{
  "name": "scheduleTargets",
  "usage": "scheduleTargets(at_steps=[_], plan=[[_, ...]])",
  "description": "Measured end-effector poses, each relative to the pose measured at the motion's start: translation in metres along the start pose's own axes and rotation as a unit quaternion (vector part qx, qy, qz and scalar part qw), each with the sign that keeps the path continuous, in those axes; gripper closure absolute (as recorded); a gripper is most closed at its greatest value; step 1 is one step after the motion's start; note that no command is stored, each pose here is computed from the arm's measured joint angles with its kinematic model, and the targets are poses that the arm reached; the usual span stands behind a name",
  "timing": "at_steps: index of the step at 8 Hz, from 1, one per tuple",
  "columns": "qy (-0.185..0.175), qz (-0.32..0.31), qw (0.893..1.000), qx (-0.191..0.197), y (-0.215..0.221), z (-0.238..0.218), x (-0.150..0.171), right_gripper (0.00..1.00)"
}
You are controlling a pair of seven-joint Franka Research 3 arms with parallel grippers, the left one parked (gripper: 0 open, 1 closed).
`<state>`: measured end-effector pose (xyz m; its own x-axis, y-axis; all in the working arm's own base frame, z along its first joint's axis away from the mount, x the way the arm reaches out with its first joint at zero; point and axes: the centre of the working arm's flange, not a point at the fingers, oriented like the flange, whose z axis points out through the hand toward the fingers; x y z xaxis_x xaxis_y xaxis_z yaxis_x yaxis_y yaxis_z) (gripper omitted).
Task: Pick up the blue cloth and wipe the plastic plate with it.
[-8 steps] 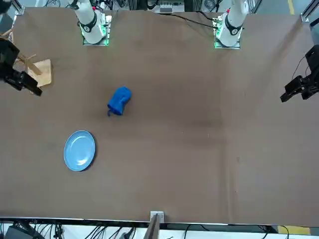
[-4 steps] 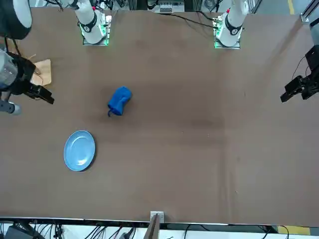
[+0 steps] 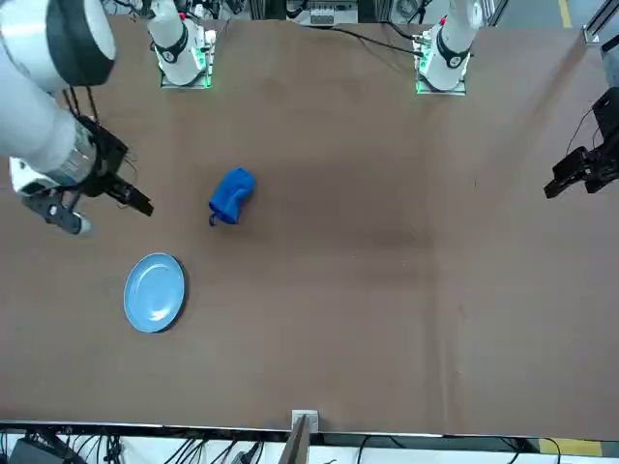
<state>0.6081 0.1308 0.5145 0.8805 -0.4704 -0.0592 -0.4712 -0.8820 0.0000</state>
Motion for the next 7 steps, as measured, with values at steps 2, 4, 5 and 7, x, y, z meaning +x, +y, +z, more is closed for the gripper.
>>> scheduleTargets(at_steps=[2,4,5,7], plan=[[0.007,0.049,0.999,0.008,-0.022,0.059,-0.012,0.0],[0.006,0.09,0.996,0.005,-0.047,0.116,-0.044,0.0],[-0.001,0.096,0.995,-0.004,-0.055,0.136,-0.057,0.0],[-0.004,0.083,0.996,-0.01,-0.067,0.17,-0.081,0.0]])
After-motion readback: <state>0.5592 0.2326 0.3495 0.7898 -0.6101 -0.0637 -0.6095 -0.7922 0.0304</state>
